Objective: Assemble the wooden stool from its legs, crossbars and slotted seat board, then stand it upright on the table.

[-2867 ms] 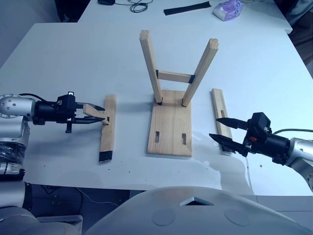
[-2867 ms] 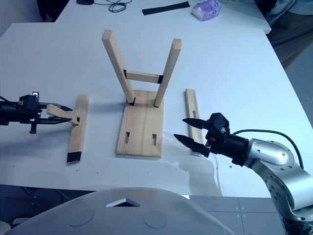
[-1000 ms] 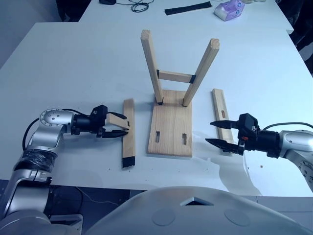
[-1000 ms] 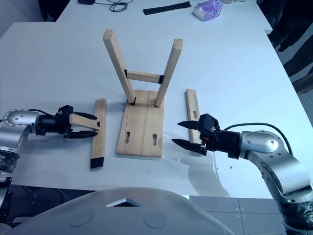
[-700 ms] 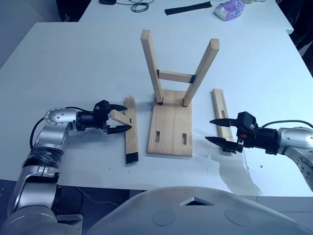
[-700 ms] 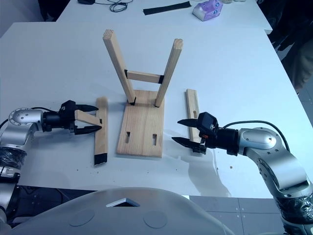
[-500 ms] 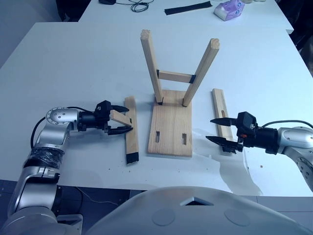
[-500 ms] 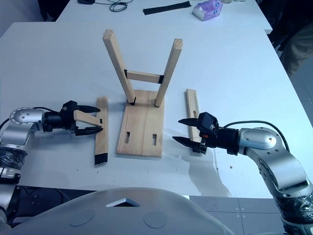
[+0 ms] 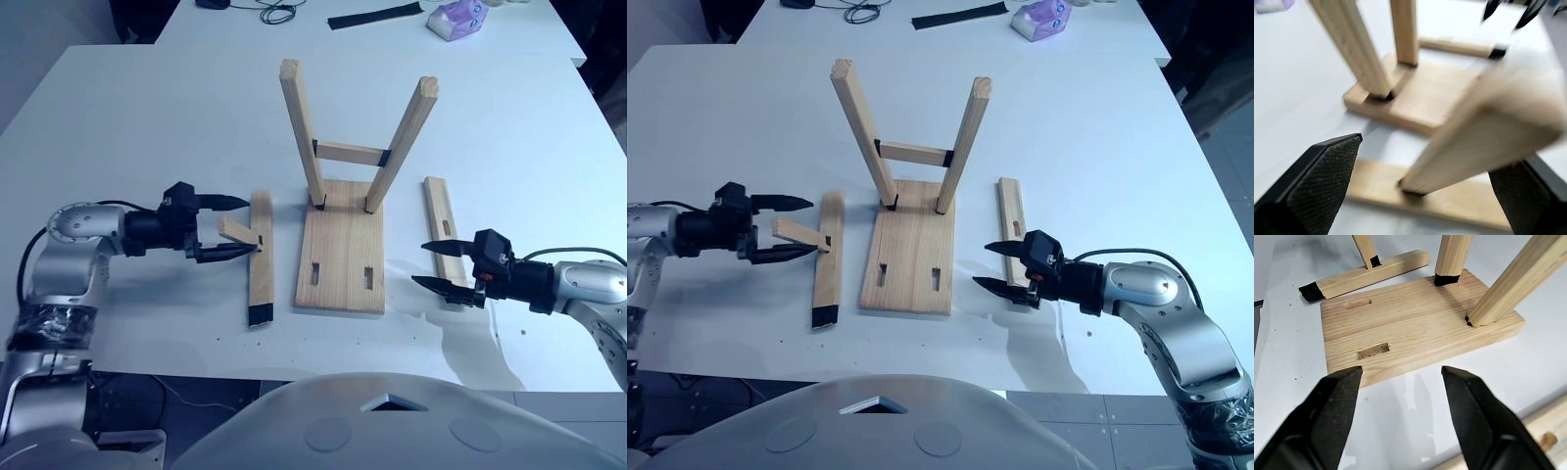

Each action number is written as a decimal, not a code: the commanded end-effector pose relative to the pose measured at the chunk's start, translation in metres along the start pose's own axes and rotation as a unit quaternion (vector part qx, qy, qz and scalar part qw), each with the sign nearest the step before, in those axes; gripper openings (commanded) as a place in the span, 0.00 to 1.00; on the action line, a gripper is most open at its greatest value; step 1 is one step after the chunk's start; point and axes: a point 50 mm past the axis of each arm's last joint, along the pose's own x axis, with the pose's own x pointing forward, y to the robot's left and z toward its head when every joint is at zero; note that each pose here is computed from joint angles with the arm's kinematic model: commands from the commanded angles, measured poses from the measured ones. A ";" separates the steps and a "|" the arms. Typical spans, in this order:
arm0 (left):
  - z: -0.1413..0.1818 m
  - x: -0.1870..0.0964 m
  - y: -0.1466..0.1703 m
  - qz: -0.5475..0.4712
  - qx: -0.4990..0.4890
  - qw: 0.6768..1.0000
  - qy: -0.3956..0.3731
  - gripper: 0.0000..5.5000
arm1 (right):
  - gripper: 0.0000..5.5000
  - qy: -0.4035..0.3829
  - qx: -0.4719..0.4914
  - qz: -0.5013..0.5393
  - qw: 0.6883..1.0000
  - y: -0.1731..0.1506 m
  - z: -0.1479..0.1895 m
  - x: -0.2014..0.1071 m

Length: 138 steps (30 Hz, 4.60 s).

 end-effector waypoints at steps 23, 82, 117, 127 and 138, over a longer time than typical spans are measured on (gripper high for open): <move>0.070 0.018 -0.019 0.006 -0.023 0.990 -0.142 0.75 | 0.54 -0.011 -0.015 -0.004 1.000 -0.003 0.007 -0.002; 0.088 0.036 -0.010 -0.009 -0.020 0.973 -0.230 0.65 | 0.54 -0.018 -0.026 0.010 0.999 0.006 0.014 0.003; 0.109 0.067 -0.052 -0.038 -0.023 0.984 -0.171 0.65 | 0.54 -0.021 -0.022 0.007 1.000 0.008 0.013 0.003; 0.030 0.079 -0.073 0.043 -0.050 0.998 0.024 0.65 | 0.54 -0.018 -0.016 0.000 1.000 0.011 0.010 0.001; -0.011 0.067 -0.072 0.076 -0.052 0.991 0.096 0.65 | 0.54 -0.017 -0.010 -0.003 1.000 0.013 0.006 0.002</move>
